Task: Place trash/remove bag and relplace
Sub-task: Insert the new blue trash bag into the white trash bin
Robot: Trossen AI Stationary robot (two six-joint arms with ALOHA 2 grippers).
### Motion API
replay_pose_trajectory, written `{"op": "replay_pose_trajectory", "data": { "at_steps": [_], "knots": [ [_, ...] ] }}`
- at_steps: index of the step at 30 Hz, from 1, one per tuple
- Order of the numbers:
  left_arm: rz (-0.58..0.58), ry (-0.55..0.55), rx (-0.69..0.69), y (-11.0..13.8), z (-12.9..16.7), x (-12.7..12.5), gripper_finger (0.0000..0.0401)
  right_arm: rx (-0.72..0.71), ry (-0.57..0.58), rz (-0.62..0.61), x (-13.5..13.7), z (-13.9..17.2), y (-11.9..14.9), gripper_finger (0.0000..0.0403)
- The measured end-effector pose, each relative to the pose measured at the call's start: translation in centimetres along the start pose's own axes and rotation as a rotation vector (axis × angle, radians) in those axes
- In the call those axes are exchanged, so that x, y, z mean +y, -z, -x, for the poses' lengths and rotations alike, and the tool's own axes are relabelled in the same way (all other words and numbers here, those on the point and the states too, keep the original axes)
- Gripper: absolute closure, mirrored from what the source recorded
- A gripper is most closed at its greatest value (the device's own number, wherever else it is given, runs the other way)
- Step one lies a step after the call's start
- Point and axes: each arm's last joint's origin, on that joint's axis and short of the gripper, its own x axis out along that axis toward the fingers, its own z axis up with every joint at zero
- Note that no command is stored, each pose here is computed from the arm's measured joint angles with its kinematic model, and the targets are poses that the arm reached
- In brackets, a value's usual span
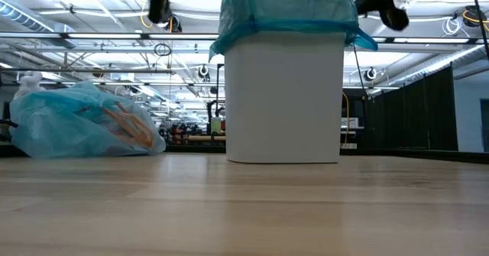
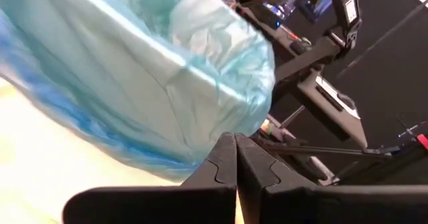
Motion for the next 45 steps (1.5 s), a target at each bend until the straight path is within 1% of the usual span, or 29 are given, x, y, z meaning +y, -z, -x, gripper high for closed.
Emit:
{"op": "replay_pose_trajectory", "data": {
  "at_steps": [3, 6, 9, 12, 16, 23, 26, 28, 30, 34, 35, 42, 45],
  "knots": [
    [-0.016, -0.001, -0.019, -0.9, 1.6, -0.1, 0.0401, -0.028, -0.012, 0.041, 1.6, 0.3, -1.5, 0.0403],
    [-0.026, -0.003, -0.054, -1.8, 2.9, 0.0, 0.0401, 0.037, -0.002, 0.089, 3.3, -0.8, -2.7, 0.0403],
    [-0.039, -0.002, -0.095, -2.6, 3.8, 0.0, 0.0401, 0.14, 0.033, 0.156, 5.3, -3.1, -3.2, 0.0403],
    [-0.056, -0.002, -0.106, -3.0, 4.4, 0.1, 0.0401, 0.218, 0.047, 0.224, 7.4, -5.8, -3.5, 0.0403],
    [-0.078, -0.025, -0.079, -3.0, 4.9, 0.5, 0.0401, 0.312, 0.066, 0.285, 9.5, -9.3, -3.7, 0.0403],
    [-0.102, -0.048, -0.045, -2.9, 5.3, 0.9, 0.0401, 0.451, 0.161, 0.31, 10.0, -14.6, -3.2, 0.0403],
    [-0.129, -0.028, -0.041, -3.1, 5.8, 0.9, 0.0401, 0.459, 0.201, 0.322, 9.9, -16.4, -2.8, 0.0403],
    [-0.132, -0.002, -0.047, -3.4, 6.2, 0.9, 0.0401, 0.486, 0.223, 0.315, 9.7, -17.4, -2.3, 0.0403],
    [-0.136, 0.001, -0.041, -3.7, 6.9, 1.1, 0.0401, 0.487, 0.241, 0.317, 9.6, -18.2, -2.0, 0.0403],
    [-0.133, 0.004, -0.045, -4.2, 8.2, 1.5, 0.0401, 0.472, 0.3, 0.323, 9.6, -18.9, -1.6, 0.0403],
    [-0.133, 0.005, -0.045, -4.4, 8.5, 1.6, 0.0401, 0.463, 0.298, 0.323, 9.7, -18.9, -1.5, 0.0403],
    [-0.155, -0.009, -0.03, -4.7, 9.9, 2.4, 0.0401, 0.394, 0.227, 0.309, 13.1, -16.9, -2.3, 0.0403],
    [-0.166, -0.014, -0.026, -4.7, 10.1, 2.5, 0.0401, 0.311, 0.207, 0.326, 14.6, -15.5, -3.3, 0.0403]
  ]
}}
